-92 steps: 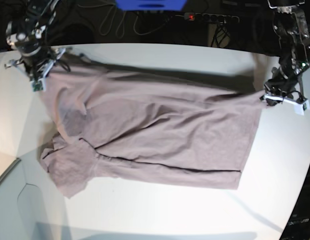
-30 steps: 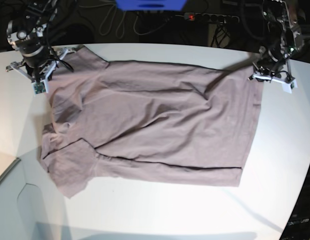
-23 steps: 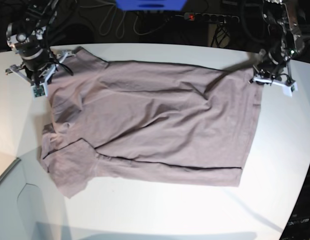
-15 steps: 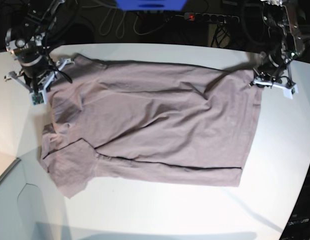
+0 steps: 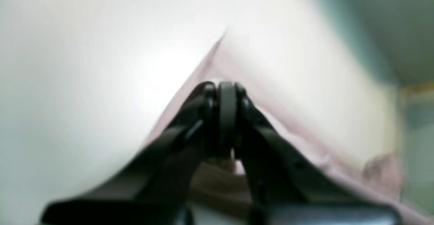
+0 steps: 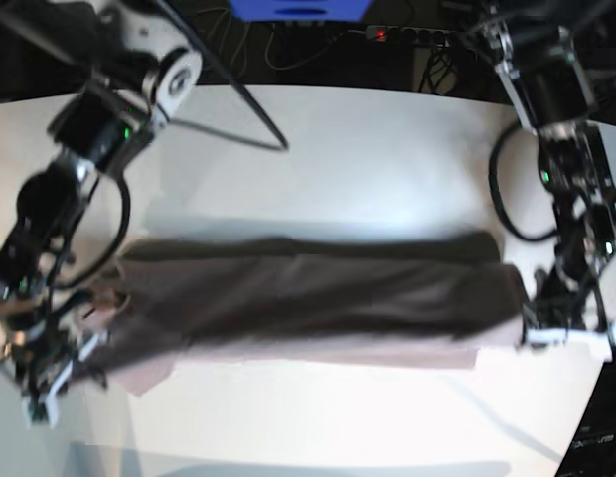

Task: Layout the t-shirt on the table in an organized manner, then fold the t-shirt properly
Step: 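Lift the shirt with both grippers and swing it up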

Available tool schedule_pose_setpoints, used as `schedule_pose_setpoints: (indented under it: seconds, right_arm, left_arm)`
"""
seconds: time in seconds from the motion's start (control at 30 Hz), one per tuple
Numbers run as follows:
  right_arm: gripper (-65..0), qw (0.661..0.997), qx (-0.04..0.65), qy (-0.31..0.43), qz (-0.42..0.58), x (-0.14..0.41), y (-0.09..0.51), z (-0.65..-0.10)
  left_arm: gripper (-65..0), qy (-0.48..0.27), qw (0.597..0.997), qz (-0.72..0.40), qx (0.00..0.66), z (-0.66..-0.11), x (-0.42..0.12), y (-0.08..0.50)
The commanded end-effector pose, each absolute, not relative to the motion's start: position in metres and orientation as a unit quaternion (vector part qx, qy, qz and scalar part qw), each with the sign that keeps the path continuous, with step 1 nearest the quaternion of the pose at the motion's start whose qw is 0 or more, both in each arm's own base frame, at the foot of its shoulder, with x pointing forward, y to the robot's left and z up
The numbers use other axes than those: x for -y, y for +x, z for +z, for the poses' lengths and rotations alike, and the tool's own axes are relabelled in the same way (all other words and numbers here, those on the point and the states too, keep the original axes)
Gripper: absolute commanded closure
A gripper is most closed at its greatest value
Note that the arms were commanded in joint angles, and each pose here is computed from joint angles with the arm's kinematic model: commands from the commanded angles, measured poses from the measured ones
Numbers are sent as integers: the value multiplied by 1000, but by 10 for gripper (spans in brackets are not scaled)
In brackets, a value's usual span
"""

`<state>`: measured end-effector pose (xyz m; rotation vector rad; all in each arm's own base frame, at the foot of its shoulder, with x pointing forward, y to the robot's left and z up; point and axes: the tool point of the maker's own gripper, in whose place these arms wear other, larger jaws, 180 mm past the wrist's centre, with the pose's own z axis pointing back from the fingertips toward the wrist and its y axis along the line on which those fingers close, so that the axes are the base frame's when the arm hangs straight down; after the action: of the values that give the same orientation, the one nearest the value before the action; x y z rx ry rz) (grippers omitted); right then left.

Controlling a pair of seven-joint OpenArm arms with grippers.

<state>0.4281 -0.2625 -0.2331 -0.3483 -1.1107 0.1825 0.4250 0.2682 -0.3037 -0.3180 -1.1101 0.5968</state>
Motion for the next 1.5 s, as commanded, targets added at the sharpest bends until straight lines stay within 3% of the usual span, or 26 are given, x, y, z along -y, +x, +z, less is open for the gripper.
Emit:
schedule_pose_setpoints:
  seconds: [0.0, 0.2, 0.37, 0.53, 0.6, 0.8, 0.97, 1.3, 1.47]
  right_arm:
    - [0, 803, 564, -172, 83, 267, 449, -194]
    - [0, 756, 630, -158, 75, 271, 513, -94]
    - [0, 724, 663, -167, 95, 269, 536, -26]
    - [0, 709, 677, -177, 91, 270, 531, -6]
    - [0, 718, 665, -185, 88, 274, 523, -24]
    - [0, 744, 629, -203, 96, 269, 486, -94]
    - [0, 774, 591, -200, 111, 255, 425, -170]
    - [0, 835, 524, -122, 117, 234, 309, -272]
    - [0, 861, 494, -94, 77, 249, 264, -301]
  left_arm:
    - [-4, -148, 775, 269, 552, -268, -275, 449]
    - [-4, -192, 744, 241, 592, -177, -257, 537]
    - [-4, -227, 709, 237, 624, -95, -251, 577]
    - [-4, -240, 692, 226, 643, -56, -246, 584]
    - [-4, -240, 694, 225, 640, -59, -246, 584]
    - [-4, -218, 746, 247, 578, -160, -249, 564]
    - [-4, -184, 794, 264, 516, -263, -255, 512]
    - [-4, -121, 821, 299, 471, -353, -288, 390]
    - [-4, -152, 808, 355, 445, -379, -298, 344]
